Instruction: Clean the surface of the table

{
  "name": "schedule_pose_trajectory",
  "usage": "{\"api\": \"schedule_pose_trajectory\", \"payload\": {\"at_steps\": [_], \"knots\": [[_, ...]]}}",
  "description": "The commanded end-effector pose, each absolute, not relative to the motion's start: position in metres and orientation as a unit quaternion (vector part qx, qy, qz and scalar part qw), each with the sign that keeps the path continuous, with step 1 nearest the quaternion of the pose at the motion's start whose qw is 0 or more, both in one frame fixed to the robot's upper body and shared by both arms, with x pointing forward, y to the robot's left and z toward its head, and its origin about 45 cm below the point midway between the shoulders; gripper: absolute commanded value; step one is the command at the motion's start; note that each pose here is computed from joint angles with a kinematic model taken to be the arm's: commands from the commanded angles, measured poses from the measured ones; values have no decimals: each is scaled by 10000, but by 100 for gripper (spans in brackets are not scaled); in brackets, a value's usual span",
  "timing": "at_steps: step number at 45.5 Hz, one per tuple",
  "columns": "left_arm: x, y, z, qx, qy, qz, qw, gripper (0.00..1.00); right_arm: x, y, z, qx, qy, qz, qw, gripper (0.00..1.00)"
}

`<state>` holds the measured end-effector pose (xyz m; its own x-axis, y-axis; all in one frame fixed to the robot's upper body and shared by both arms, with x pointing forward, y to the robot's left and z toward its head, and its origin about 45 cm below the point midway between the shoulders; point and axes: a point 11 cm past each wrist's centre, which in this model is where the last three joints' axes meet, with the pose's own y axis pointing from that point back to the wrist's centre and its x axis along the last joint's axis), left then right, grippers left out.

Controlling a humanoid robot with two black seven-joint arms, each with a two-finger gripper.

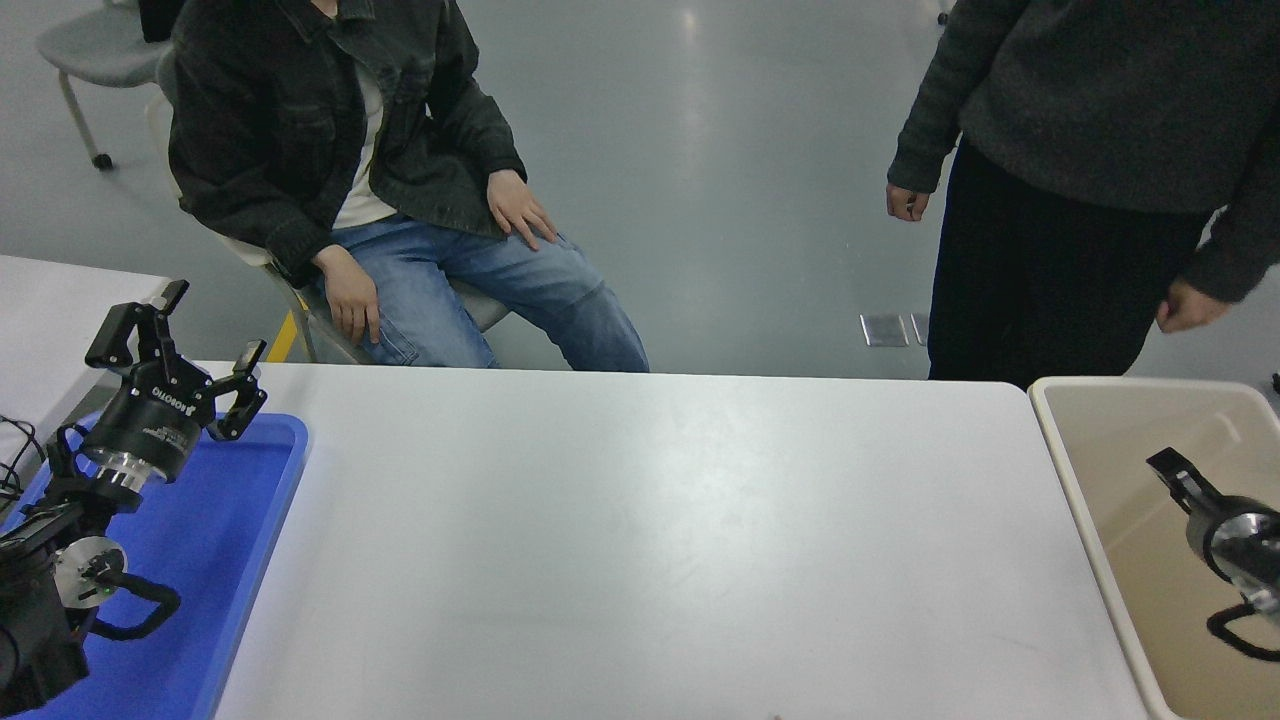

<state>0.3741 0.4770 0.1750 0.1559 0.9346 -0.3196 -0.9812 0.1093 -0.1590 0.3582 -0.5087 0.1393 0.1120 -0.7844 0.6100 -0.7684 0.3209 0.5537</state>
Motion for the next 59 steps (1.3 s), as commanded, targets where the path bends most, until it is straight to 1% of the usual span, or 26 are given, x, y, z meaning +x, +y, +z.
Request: {"api": "schedule_pose_trajectory", "payload": {"at_steps": [1,9,20,26,35,39,45,53,59], "knots": [[3741,4767,1750,-1680,696,6456,7417,100,3691,-4718,1929,6485,-6626,-80,3747,100],[3741,4767,1750,-1680,696,6456,7417,100,3658,-4400,2182,6911,-6404,-42,3350,100],[3740,4771,1750,-1676,693,6461,7414,100,3560,-3861,2417,7505,-5947,20,2883,100],[3740,4771,1750,-1676,693,6461,7414,100,3539,-3753,2481,7615,-5873,13,2743,100],[3740,4771,1750,-1676,693,6461,7414,100,3528,-3569,2435,7762,-5874,-99,2289,100],[3741,4767,1750,-1680,696,6456,7417,100,3524,-3414,2327,7836,-5880,-420,1963,100],[3740,4771,1750,-1676,693,6461,7414,100,3601,-3246,2290,7754,-6127,-692,1362,100],[3740,4771,1750,-1676,693,6461,7414,100,3731,-3230,2251,7460,-6556,-760,894,100],[3740,4771,1750,-1676,693,6461,7414,100,3827,-3266,2102,7127,-6910,-1078,541,100]]}}
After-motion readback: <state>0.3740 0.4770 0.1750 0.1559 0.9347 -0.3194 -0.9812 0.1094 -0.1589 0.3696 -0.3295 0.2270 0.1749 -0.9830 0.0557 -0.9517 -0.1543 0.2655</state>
